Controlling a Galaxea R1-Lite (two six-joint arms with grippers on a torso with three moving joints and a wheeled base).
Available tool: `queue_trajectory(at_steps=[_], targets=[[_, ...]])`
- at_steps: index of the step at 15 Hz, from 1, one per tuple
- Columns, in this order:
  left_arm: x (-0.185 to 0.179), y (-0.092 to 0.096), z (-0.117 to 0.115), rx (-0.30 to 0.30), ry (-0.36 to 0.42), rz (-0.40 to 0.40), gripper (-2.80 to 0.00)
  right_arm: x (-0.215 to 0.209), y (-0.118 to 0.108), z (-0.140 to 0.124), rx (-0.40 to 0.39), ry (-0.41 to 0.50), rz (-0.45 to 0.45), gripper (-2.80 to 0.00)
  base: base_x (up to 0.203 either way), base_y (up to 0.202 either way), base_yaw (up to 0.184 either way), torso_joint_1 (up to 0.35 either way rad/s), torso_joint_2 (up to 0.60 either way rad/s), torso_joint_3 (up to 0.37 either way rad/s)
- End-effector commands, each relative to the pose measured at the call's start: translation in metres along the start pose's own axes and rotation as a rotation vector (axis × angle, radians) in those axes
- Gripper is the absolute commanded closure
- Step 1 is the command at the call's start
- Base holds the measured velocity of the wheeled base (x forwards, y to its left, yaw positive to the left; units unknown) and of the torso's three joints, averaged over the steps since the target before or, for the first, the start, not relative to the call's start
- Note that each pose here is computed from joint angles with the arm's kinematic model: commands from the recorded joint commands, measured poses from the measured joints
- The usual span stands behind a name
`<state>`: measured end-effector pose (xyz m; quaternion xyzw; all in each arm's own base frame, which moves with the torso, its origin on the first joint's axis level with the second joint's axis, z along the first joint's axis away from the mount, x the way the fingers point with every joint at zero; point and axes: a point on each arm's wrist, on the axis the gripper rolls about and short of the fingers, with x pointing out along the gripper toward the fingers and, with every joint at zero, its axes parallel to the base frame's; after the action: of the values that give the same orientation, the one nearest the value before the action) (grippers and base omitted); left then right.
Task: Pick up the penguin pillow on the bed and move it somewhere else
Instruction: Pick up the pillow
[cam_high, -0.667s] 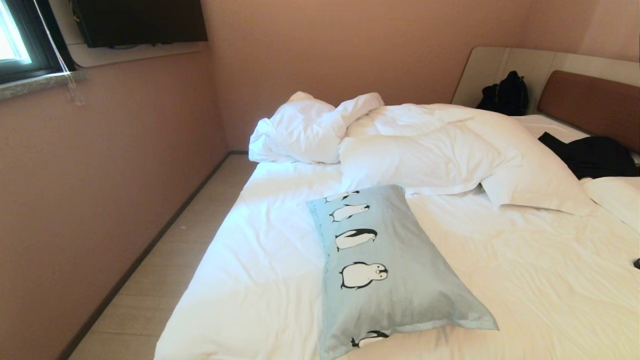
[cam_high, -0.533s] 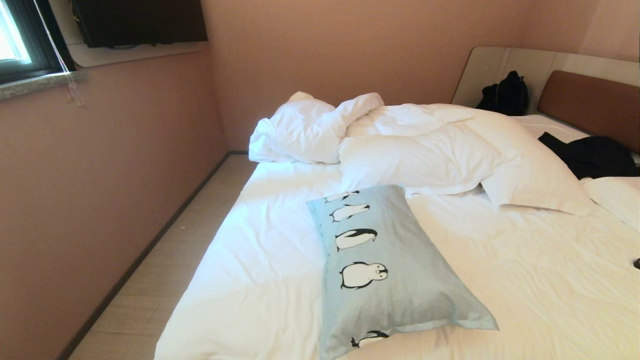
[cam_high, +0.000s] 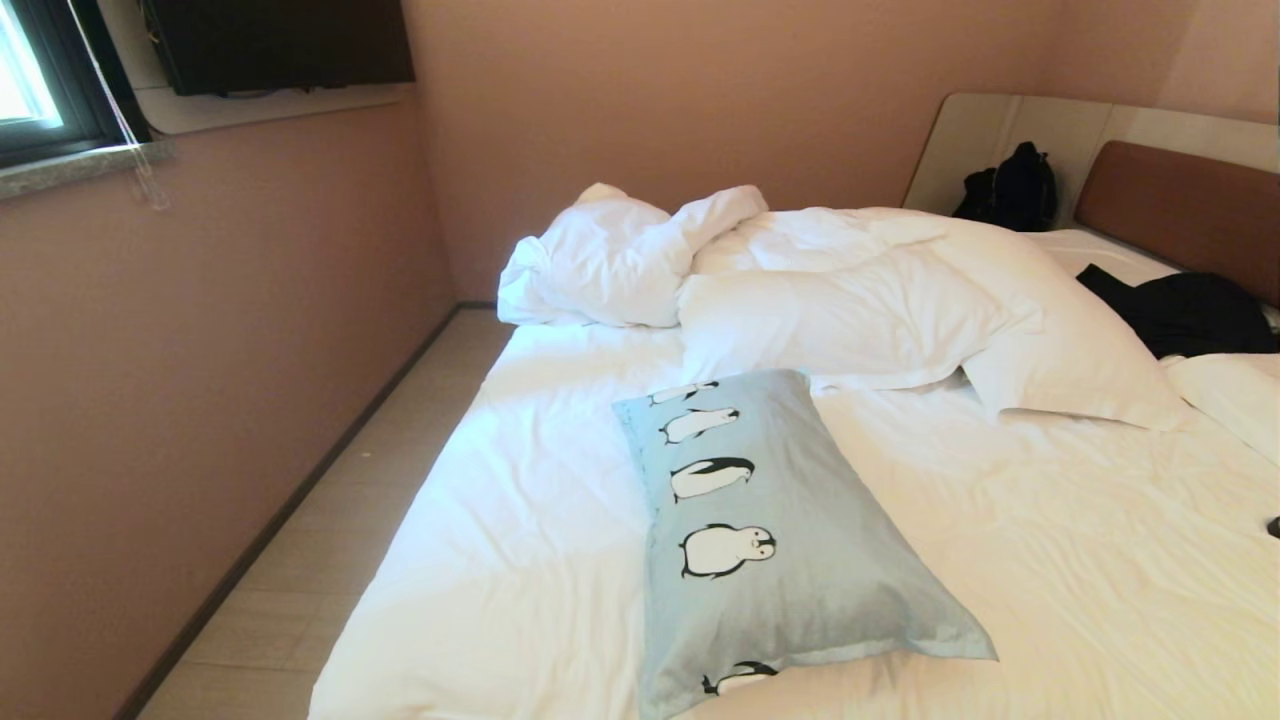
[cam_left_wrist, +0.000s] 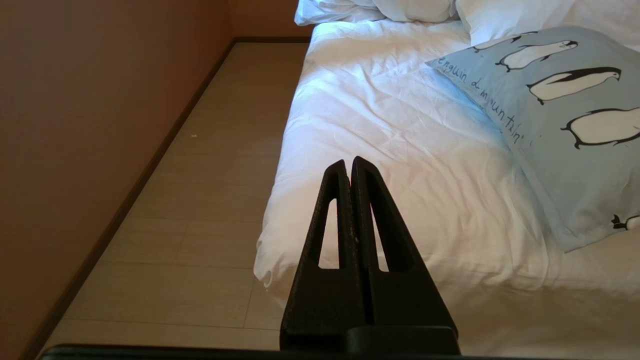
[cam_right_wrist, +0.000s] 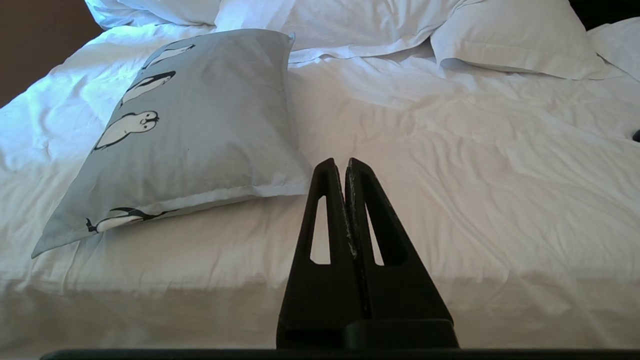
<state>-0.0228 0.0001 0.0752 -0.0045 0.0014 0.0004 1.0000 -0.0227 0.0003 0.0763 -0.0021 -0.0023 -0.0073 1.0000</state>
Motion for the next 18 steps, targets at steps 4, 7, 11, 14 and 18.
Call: queue_trajectory(at_steps=[4, 7, 11, 14, 18], targets=[[0.000, 0.000, 0.000, 0.000, 0.001, 0.001, 0.00, 0.000, 0.000, 0.000, -0.002, 0.000, -0.001, 0.00, 0.000, 0.000, 0.000, 0.000, 0.00, 0.000], [0.000, 0.000, -0.001, 0.000, 0.002, 0.001, 0.00, 0.000, 0.000, 0.000, -0.005, 0.005, 0.001, 0.00, 0.000, 0.000, 0.000, 0.000, 0.00, 0.000], [0.000, 0.000, 0.000, 0.000, 0.002, 0.001, 0.00, 0.000, 0.000, 0.001, -0.007, -0.005, 0.001, 0.00, 0.000, 0.000, 0.000, 0.000, 0.00, 0.000], [0.000, 0.000, 0.000, 0.000, 0.000, 0.001, 0.00, -0.004, 0.000, 0.014, -0.005, -0.049, 0.001, 0.00, 0.000, 0.000, 0.000, 0.000, 0.00, 0.000], [0.000, 0.000, 0.000, 0.000, 0.002, 0.001, 0.00, -0.011, 0.000, 0.035, -0.005, -0.116, 0.008, 0.00, 0.000, 0.000, 0.000, 0.000, 0.00, 0.000]])
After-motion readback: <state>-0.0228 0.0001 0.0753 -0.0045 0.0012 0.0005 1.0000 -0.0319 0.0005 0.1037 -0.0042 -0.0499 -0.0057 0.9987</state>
